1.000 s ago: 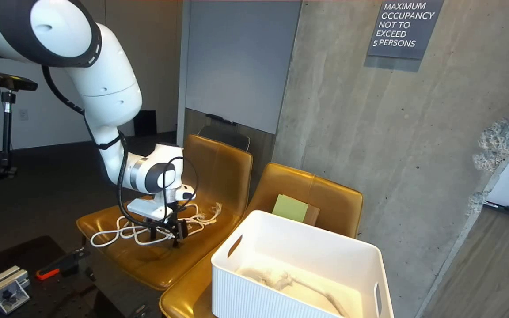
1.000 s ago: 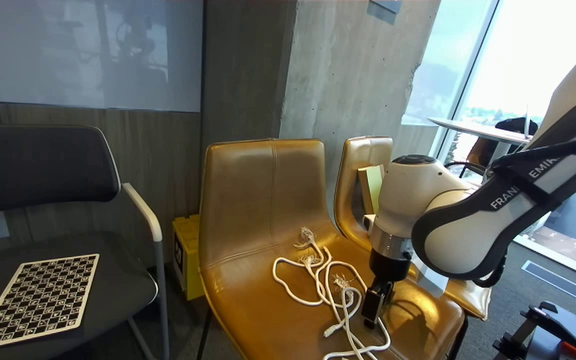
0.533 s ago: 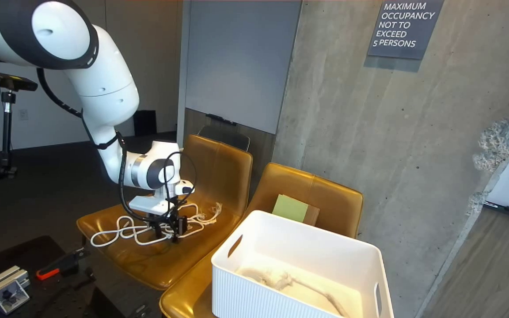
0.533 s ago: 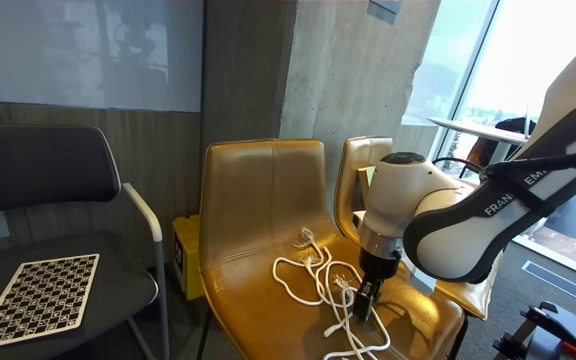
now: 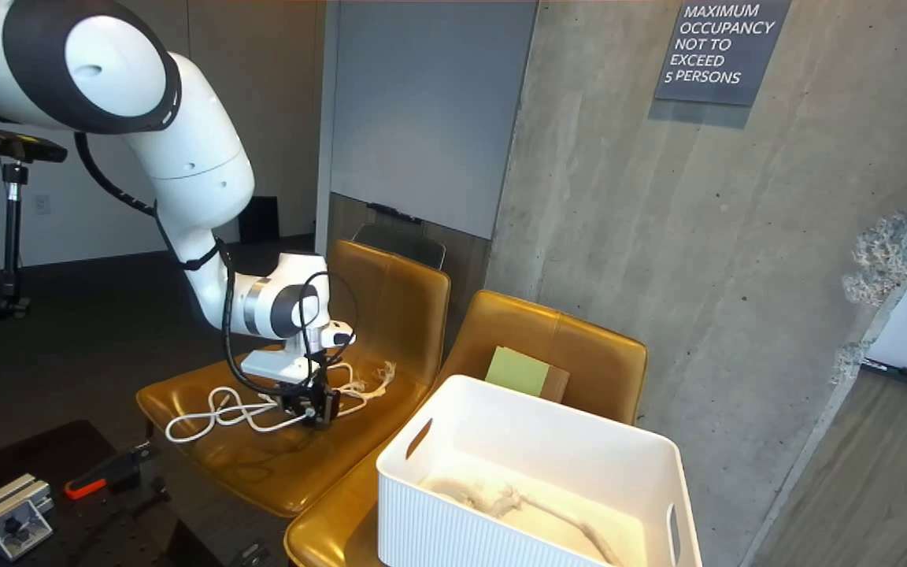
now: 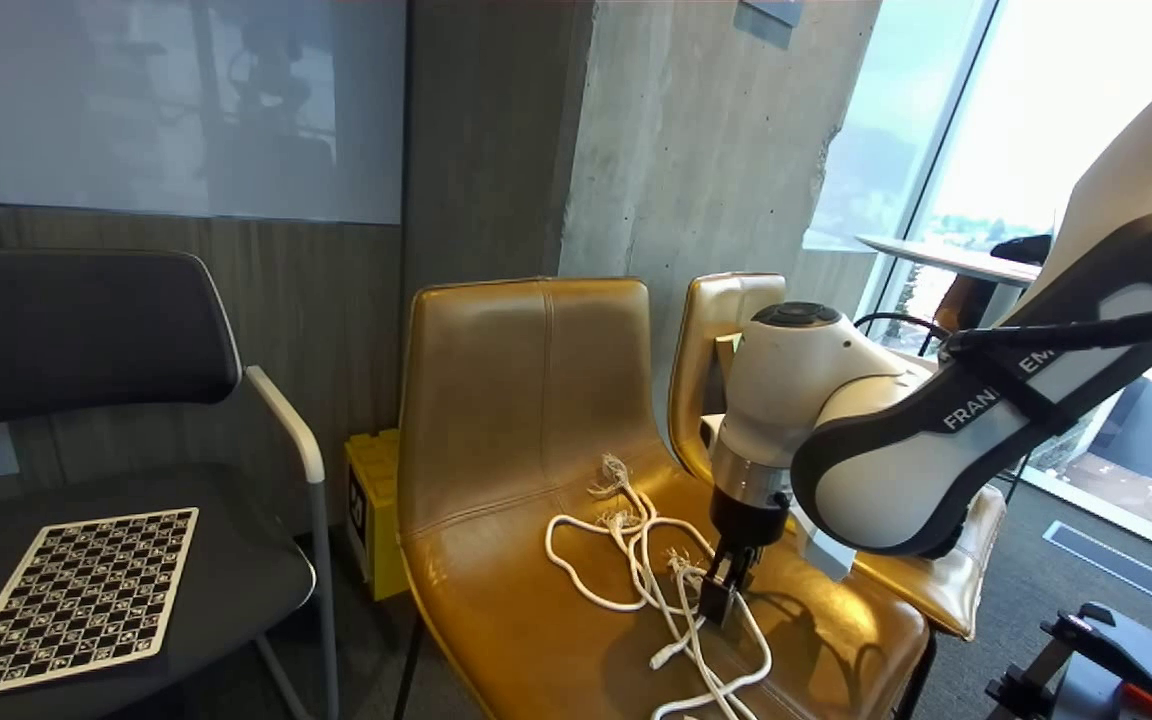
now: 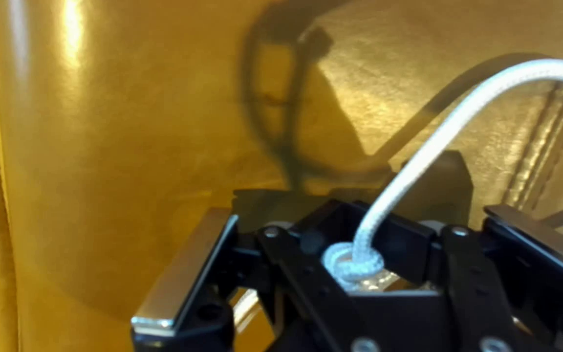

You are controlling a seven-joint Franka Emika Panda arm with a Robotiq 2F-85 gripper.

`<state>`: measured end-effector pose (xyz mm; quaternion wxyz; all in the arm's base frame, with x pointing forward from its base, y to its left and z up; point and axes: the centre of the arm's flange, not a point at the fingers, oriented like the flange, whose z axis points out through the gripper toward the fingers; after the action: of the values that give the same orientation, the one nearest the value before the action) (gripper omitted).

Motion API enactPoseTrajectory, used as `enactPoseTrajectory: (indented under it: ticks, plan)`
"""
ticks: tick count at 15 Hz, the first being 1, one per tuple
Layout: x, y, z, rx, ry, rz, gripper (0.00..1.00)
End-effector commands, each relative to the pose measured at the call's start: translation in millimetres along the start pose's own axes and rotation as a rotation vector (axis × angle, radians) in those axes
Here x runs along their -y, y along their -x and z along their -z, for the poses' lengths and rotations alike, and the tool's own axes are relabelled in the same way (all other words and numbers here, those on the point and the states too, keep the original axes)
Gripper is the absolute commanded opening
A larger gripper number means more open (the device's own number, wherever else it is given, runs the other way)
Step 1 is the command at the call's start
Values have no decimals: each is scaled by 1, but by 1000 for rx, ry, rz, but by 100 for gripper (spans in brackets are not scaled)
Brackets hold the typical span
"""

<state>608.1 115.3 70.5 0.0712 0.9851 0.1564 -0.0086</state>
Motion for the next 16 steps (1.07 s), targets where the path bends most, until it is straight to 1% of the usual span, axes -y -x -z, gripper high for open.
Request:
enactPoseTrajectory:
  ticks: [1, 4, 5, 7, 11, 16]
  plan:
    - [-10, -12, 0, 2, 43, -23, 1]
    - [-17, -13, 28, -24, 61, -49, 2]
    - [-19, -12, 48, -41, 67, -59, 2]
    - [-26, -12, 91, -83, 78, -76, 2]
    - [-53, -18, 184, -210, 81, -142, 2]
    - [-104, -8, 310, -331, 66, -247, 2]
